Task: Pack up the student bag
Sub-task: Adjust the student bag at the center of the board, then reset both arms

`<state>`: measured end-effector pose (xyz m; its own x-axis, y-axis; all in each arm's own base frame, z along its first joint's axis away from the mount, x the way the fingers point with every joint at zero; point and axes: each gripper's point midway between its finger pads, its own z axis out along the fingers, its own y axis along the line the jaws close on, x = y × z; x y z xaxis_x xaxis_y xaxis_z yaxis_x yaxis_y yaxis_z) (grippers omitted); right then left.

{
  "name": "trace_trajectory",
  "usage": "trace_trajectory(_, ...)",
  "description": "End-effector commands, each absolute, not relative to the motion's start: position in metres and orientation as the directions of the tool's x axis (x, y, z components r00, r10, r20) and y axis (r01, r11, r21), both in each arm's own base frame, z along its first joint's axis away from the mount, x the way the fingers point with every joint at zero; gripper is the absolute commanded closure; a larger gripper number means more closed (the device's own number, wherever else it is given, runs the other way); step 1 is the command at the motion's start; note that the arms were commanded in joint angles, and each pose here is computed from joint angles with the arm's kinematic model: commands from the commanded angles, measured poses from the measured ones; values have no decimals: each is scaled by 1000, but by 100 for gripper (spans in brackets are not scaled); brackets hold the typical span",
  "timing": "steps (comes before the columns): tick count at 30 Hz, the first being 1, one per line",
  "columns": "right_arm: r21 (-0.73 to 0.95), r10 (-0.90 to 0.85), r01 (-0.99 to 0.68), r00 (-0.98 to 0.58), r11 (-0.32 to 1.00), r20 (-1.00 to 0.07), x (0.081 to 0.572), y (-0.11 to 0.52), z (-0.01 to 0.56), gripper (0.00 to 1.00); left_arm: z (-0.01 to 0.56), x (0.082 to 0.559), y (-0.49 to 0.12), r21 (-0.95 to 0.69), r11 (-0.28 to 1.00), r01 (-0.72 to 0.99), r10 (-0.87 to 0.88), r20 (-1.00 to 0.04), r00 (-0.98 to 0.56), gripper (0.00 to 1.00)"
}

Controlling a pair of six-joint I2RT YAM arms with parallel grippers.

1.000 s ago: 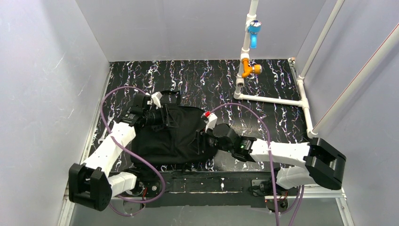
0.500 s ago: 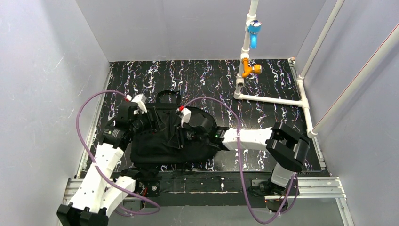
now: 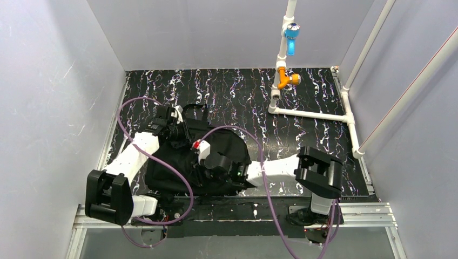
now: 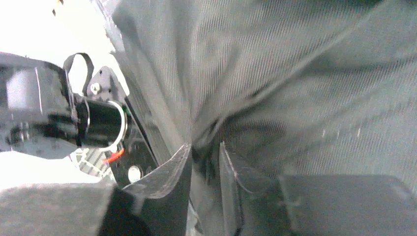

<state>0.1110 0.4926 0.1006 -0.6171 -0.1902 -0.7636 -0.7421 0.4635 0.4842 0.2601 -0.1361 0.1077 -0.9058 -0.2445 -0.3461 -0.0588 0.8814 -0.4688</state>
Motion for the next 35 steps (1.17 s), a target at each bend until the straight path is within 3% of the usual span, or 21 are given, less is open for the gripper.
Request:
trace_trajectory(1, 350, -281, -779, -543, 521, -791, 103, 447, 82, 61, 99, 264, -135, -474, 879, -39, -245, -381, -891, 86)
trace_trajectory(3, 364, -263, -783, -541, 505, -799, 98, 436, 95, 55, 106, 268, -132, -465, 885, -21, -241, -419, -875, 93)
trace_trajectory(5, 370, -200, -746, -551, 554, -810, 107, 406, 115, 45, 130, 271, -124, -436, 899, 31, -216, -505, -836, 90)
trace_trajectory(7, 351, -135, -679, -553, 645, -822, 133, 371, 145, 39, 165, 268, -125, -440, 891, 109, -193, -586, -787, 73)
trace_trajectory(8, 324, -106, -633, -544, 703, -833, 148, 350, 159, 30, 183, 265, -126, -445, 884, 144, -189, -621, -760, 63)
trace_trajectory(9, 268, -69, -539, -524, 798, -849, 170, 312, 182, 5, 216, 258, -126, -449, 872, 196, -193, -682, -706, 48)
trace_trajectory(10, 224, -44, -475, -489, 851, -871, 185, 283, 209, 2, 247, 253, -127, -454, 856, 245, -203, -734, -648, 39)
trace_trajectory(12, 153, -17, -407, -385, 900, -923, 200, 237, 271, 2, 314, 238, -131, -459, 814, 356, -243, -826, -508, 32)
trace_trajectory(14, 128, 51, -316, -239, 940, -970, 202, 178, 369, 2, 415, 209, -123, -416, 781, 466, -338, -909, -244, 23)
trace_trajectory(16, 153, 103, -301, -177, 941, -979, 198, 155, 412, 2, 458, 186, -112, -379, 780, 498, -381, -919, -102, 20)
trace_trajectory(24, 238, 235, -344, -52, 908, -971, 184, 120, 477, 2, 502, 142, -87, -316, 809, 495, -418, -902, 108, 14)
trace_trajectory(35, 261, 261, -394, -56, 881, -964, 176, 119, 481, 2, 491, 137, -81, -324, 820, 471, -417, -903, 106, 12)
